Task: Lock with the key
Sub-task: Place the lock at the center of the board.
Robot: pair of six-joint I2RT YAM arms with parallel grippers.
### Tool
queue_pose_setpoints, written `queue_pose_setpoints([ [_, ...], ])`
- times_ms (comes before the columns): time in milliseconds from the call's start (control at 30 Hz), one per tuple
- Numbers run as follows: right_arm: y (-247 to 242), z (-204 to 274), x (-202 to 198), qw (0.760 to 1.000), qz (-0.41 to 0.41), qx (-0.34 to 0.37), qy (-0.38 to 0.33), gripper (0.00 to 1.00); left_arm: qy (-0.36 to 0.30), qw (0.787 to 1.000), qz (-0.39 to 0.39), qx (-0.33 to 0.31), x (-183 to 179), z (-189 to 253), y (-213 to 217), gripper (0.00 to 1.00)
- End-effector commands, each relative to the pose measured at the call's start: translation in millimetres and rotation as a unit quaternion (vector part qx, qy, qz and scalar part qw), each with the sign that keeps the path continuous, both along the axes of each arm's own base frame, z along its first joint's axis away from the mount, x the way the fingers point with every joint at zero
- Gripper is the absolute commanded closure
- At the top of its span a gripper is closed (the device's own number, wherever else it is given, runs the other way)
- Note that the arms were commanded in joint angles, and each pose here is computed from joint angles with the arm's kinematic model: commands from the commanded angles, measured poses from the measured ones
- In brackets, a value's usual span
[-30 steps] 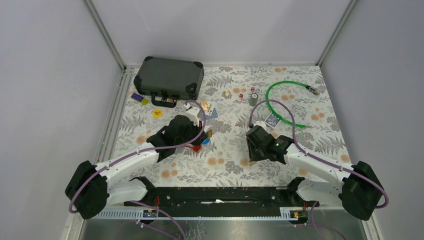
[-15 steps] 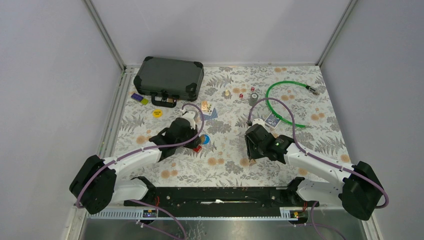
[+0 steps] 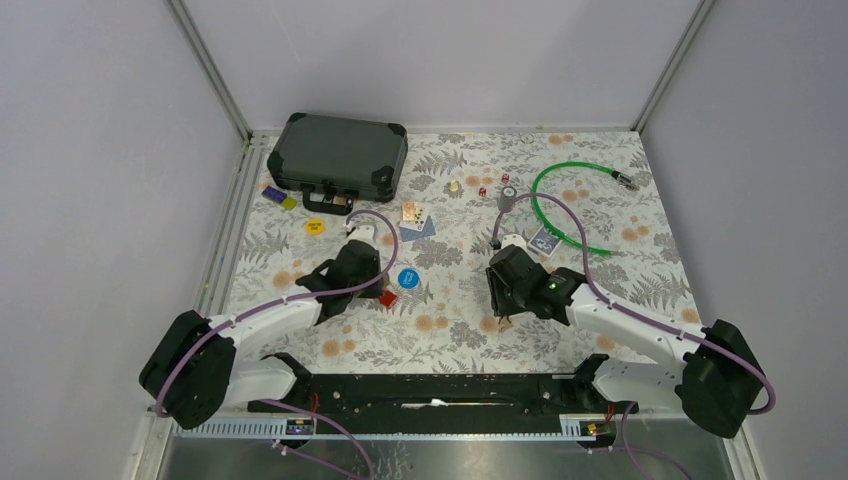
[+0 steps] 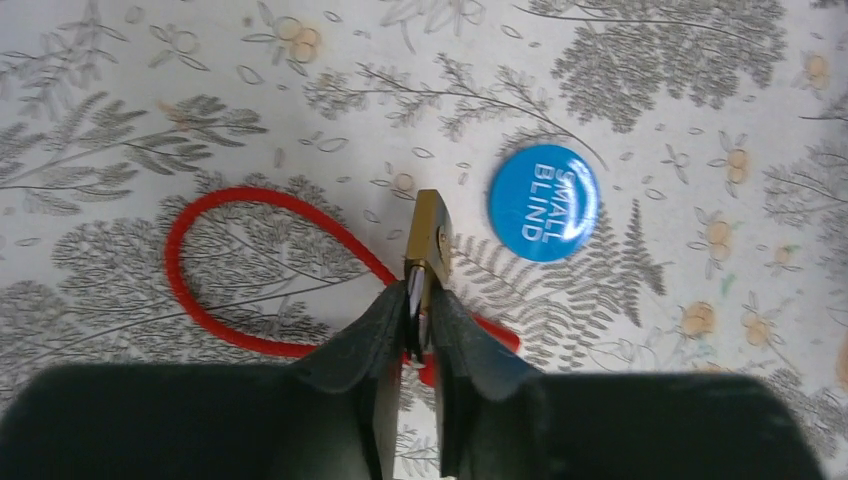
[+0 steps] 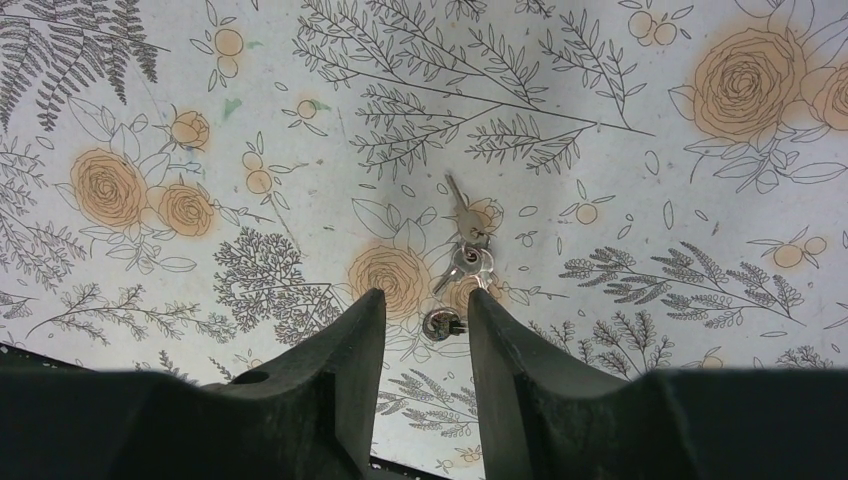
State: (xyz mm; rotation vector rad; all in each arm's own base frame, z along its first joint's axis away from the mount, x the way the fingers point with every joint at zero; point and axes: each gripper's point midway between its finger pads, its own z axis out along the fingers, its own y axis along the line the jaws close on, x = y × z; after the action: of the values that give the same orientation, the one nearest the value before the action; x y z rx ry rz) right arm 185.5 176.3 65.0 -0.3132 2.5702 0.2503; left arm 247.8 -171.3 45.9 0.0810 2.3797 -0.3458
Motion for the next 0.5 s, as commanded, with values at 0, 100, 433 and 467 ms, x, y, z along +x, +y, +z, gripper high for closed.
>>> queue_pose_setpoints([
  [0, 12, 15, 11, 1.0, 0.009, 0.017, -0.019, 0.56, -0.021, 0.998, 0.055, 0.015, 12, 4, 18, 0.76],
  [100, 12, 16, 11, 1.0, 0.009, 0.018, -0.02, 0.55, -0.024, 0.997, 0.064, 0.019, 13, 6, 21, 0.63],
  [433, 10, 25, 21, 1.0, -0.012, 0.005, -0.021, 0.53, -0.059, 0.994, 0.086, 0.015, 19, 38, 30, 0.13],
  [467, 7, 26, 24, 1.0, -0.019, 0.0, -0.022, 0.52, -0.066, 0.994, 0.089, 0.011, 20, 44, 31, 0.08],
])
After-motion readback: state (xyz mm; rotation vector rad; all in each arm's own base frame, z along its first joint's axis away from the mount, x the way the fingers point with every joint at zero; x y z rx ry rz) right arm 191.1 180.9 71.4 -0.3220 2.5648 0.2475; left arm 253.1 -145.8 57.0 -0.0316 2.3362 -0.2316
